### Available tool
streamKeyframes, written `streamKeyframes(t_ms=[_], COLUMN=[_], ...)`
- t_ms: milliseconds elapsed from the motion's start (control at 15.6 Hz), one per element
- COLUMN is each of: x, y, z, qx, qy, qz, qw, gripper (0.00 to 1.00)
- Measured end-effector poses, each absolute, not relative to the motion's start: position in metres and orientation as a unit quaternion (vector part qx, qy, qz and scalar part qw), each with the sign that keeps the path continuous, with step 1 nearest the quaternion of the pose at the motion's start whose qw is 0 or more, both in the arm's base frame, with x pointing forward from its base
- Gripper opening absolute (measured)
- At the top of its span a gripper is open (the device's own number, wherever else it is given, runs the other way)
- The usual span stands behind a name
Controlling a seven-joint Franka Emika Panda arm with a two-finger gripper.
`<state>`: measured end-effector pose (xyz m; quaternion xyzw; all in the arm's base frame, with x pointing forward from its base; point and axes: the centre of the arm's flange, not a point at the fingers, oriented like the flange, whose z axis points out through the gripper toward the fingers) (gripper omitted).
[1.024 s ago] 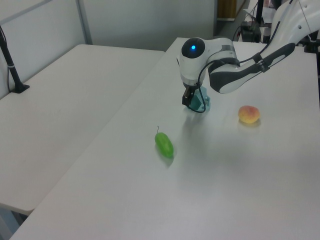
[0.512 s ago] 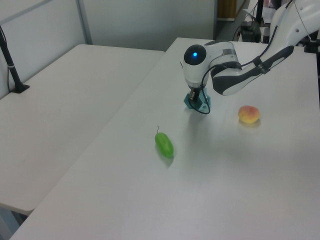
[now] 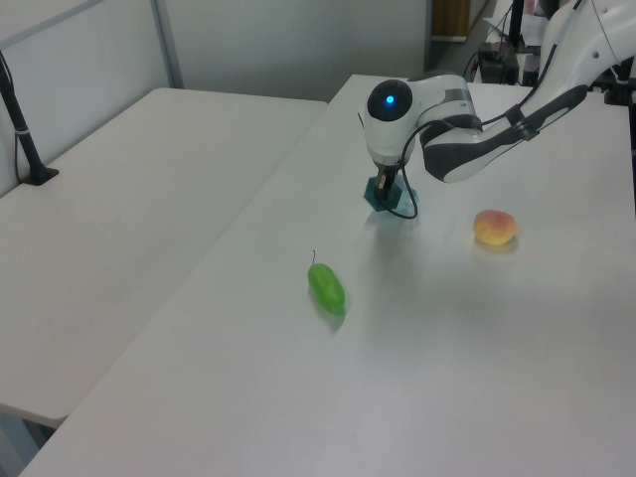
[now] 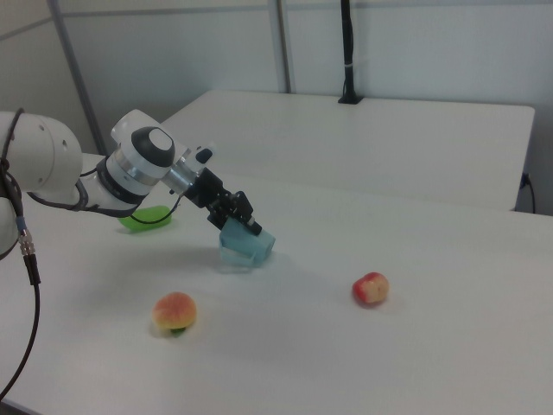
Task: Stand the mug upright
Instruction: 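Lift and rotate the mug so its opening faces up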
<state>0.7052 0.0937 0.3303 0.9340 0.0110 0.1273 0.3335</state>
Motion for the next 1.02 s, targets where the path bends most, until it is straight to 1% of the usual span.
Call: streamKeyframes(t_ms=[64, 128, 192, 320, 448, 640, 832, 1024], x=[0.706, 0.706, 0.706, 0.706, 0.706, 0.706, 0.701, 0.695], y=[0.092, 0.09, 0.088, 0.081, 0.076, 0.061, 0.038, 0.014], z=[0.331, 0.333, 0.335, 0.344, 0.362, 0.405, 0.446, 0.467], qx=[0.934, 0.935, 0.938, 0.946, 0.955, 0.969, 0.982, 0.991], qy=[0.009, 0.005, -0.003, -0.024, -0.032, -0.045, -0.039, -0.016], qz=[0.127, 0.127, 0.126, 0.122, 0.117, 0.118, 0.114, 0.102], qw=[0.334, 0.331, 0.323, 0.3, 0.272, 0.214, 0.146, 0.084], gripper=[0.22, 0.17, 0.09, 0.09, 0.09, 0.09, 0.09, 0.09])
